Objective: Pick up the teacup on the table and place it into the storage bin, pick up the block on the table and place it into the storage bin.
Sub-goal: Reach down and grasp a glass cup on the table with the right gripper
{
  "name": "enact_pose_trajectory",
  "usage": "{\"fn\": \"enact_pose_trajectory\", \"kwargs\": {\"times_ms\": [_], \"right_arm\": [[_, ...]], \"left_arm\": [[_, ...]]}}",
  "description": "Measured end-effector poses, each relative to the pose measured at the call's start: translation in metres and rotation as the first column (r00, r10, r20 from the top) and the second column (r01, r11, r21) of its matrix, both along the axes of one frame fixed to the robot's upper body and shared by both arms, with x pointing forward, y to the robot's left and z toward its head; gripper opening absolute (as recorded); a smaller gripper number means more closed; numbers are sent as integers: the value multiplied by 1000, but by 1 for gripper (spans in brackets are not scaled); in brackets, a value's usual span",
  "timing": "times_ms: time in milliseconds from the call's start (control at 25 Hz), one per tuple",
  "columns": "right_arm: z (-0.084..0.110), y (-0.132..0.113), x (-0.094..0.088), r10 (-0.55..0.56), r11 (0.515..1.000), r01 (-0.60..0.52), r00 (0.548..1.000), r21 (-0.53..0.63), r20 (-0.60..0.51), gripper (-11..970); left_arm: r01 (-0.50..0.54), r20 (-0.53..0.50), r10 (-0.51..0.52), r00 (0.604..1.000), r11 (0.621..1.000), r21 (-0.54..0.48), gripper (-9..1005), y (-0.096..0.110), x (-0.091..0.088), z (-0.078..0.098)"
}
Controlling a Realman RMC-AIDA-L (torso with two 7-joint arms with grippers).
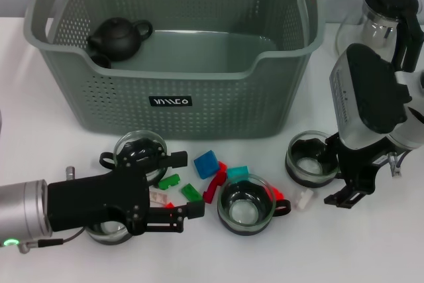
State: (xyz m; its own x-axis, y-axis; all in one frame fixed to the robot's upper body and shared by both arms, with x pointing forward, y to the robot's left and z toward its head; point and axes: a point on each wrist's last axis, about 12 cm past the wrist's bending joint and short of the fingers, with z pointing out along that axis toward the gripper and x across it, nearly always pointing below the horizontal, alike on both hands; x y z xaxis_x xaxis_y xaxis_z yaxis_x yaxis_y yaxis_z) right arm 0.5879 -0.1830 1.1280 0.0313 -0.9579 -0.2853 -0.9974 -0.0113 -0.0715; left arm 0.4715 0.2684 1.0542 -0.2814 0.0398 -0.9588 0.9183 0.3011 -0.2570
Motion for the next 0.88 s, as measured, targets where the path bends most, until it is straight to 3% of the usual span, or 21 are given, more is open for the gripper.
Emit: {"fn": "enact_pose_trajectory", "kwargs": {"times_ms": [480, 880], "right_arm": [[-5, 8, -1, 14, 999, -13, 1000, -45, 18, 774], [-5, 11, -3, 2, 999, -2, 1000, -43, -2, 572]], "left_arm": [[-15, -6, 15, 1000, 1000, -9, 947, 0, -1, -2], [-14, -7, 14, 1000, 1000, -6, 947, 0, -1, -2]]}}
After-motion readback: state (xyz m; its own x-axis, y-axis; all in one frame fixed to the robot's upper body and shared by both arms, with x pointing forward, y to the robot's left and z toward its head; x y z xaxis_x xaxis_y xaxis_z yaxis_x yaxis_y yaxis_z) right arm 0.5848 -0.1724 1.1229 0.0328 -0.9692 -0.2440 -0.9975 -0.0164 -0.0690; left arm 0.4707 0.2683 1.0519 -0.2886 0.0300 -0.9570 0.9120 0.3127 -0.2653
